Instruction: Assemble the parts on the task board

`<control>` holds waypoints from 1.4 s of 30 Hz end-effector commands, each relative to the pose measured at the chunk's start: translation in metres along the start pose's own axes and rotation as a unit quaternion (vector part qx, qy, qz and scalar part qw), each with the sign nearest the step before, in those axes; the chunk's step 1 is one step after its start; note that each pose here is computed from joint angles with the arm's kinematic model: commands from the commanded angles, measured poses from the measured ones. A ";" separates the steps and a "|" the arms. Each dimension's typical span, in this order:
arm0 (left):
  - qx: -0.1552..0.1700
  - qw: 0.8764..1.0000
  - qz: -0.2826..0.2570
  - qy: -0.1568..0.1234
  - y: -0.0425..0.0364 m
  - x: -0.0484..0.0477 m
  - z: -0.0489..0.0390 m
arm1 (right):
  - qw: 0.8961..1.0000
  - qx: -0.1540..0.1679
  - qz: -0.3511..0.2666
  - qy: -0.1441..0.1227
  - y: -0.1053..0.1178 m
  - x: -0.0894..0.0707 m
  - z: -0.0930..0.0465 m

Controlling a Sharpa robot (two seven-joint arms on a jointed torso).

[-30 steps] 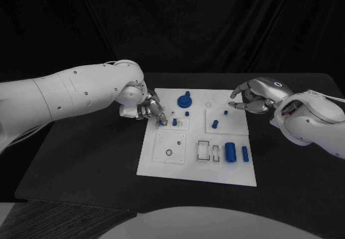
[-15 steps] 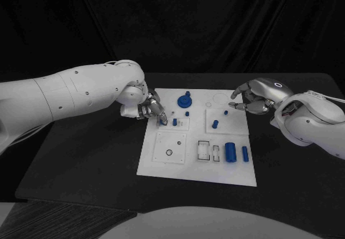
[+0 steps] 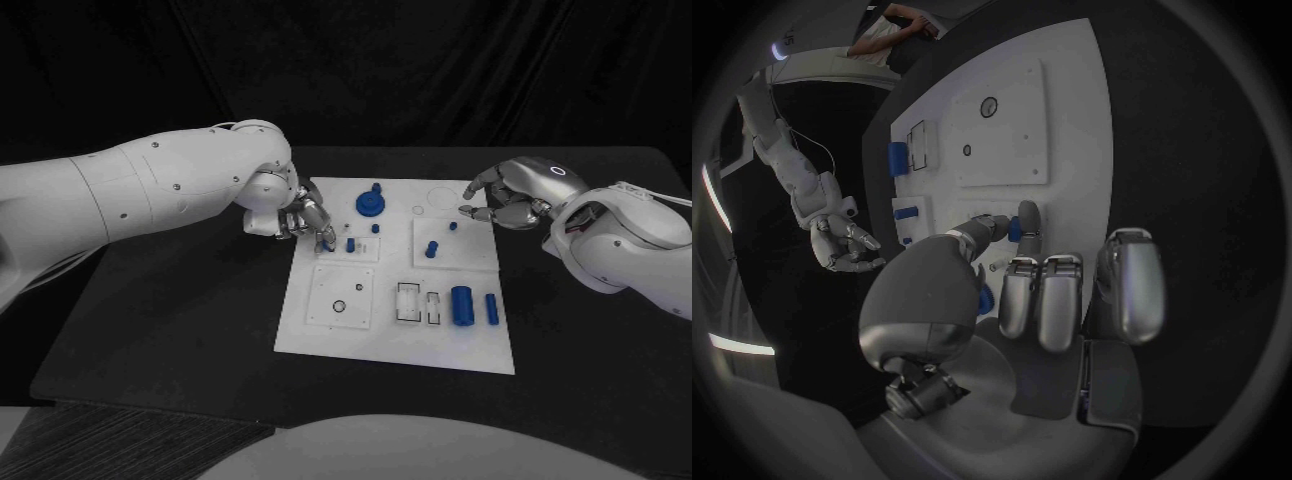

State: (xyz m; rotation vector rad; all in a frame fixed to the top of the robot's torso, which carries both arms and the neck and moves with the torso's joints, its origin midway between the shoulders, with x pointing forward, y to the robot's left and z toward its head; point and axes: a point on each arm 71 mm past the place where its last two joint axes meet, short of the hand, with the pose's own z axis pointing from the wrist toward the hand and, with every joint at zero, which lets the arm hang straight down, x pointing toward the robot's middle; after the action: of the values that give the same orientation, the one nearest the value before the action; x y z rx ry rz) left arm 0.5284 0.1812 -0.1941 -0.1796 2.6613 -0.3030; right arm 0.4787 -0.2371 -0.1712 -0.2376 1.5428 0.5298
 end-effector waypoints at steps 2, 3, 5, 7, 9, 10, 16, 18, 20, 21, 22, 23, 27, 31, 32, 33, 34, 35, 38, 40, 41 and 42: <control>0.010 1.000 -0.001 0.003 -0.0023 0.0011 0.0010 | 1.000 0.011 -0.001 0.004 -0.002 0.001 -0.001; 0.010 1.000 -0.001 0.003 -0.0023 0.0011 0.0010 | 1.000 0.011 -0.001 0.004 -0.002 0.001 -0.001; 0.010 1.000 -0.001 0.003 -0.0023 0.0010 0.0010 | 1.000 0.012 -0.001 0.004 -0.002 0.001 -0.001; 0.011 1.000 -0.001 0.003 -0.0026 0.0010 0.0011 | 1.000 0.012 -0.001 0.004 -0.002 0.001 -0.001; 0.011 1.000 -0.001 0.003 -0.0031 0.0010 0.0012 | 1.000 0.012 -0.001 0.004 -0.002 0.001 -0.001; 0.012 1.000 -0.001 0.003 -0.0035 0.0011 0.0013 | 1.000 0.012 -0.001 0.005 -0.002 0.002 -0.001; 0.013 1.000 0.001 0.004 -0.0050 0.0014 0.0016 | 1.000 0.013 -0.002 0.006 -0.002 0.002 0.000; 0.013 1.000 0.001 0.005 -0.0052 0.0016 0.0017 | 1.000 0.013 -0.002 0.007 -0.002 0.002 0.000; 0.013 1.000 0.002 0.006 -0.0050 0.0018 0.0017 | 1.000 0.014 -0.002 0.007 -0.002 0.002 0.000; 0.013 1.000 0.002 0.006 -0.0049 0.0018 0.0018 | 1.000 0.014 -0.002 0.008 -0.002 0.002 0.000; 0.013 1.000 0.003 0.007 -0.0048 0.0018 0.0019 | 1.000 0.014 -0.002 0.008 -0.002 0.002 0.000; 0.013 1.000 0.003 0.007 -0.0047 0.0018 0.0020 | 1.000 0.015 -0.002 0.008 -0.002 0.002 0.000; 0.013 1.000 0.003 0.009 -0.0047 0.0019 0.0024 | 1.000 0.015 -0.002 0.009 -0.002 0.003 0.000; 0.012 1.000 0.005 0.011 -0.0048 0.0023 0.0029 | 1.000 0.015 -0.001 0.009 -0.002 0.003 0.000; 0.011 1.000 0.005 0.011 -0.0047 0.0023 0.0030 | 1.000 0.015 -0.001 0.009 -0.002 0.003 0.000; 0.011 1.000 0.005 0.011 -0.0047 0.0023 0.0032 | 1.000 0.015 -0.001 0.009 -0.002 0.003 -0.001; 0.011 1.000 0.005 0.012 -0.0046 0.0024 0.0033 | 1.000 0.015 -0.001 0.009 -0.002 0.003 -0.001; 0.010 1.000 0.005 0.012 -0.0044 0.0024 0.0034 | 1.000 0.015 -0.001 0.009 -0.002 0.003 -0.001; 0.009 1.000 0.006 0.013 -0.0039 0.0026 0.0036 | 1.000 0.015 -0.001 0.009 -0.003 0.003 -0.001; 0.008 1.000 0.006 0.014 -0.0036 0.0027 0.0037 | 1.000 0.015 -0.001 0.010 -0.003 0.004 -0.001; 0.008 1.000 0.006 0.014 -0.0034 0.0028 0.0037 | 1.000 0.016 -0.001 0.010 -0.003 0.004 -0.001; 0.007 1.000 0.006 0.014 -0.0032 0.0028 0.0038 | 1.000 0.016 -0.001 0.010 -0.003 0.004 -0.001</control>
State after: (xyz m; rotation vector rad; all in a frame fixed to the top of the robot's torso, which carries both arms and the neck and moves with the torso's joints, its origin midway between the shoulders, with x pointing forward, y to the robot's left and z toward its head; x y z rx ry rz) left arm 0.5293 0.1787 -0.1965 -0.1705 2.6707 -0.3053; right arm 0.4789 -0.2379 -0.1741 -0.2326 1.5601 0.5190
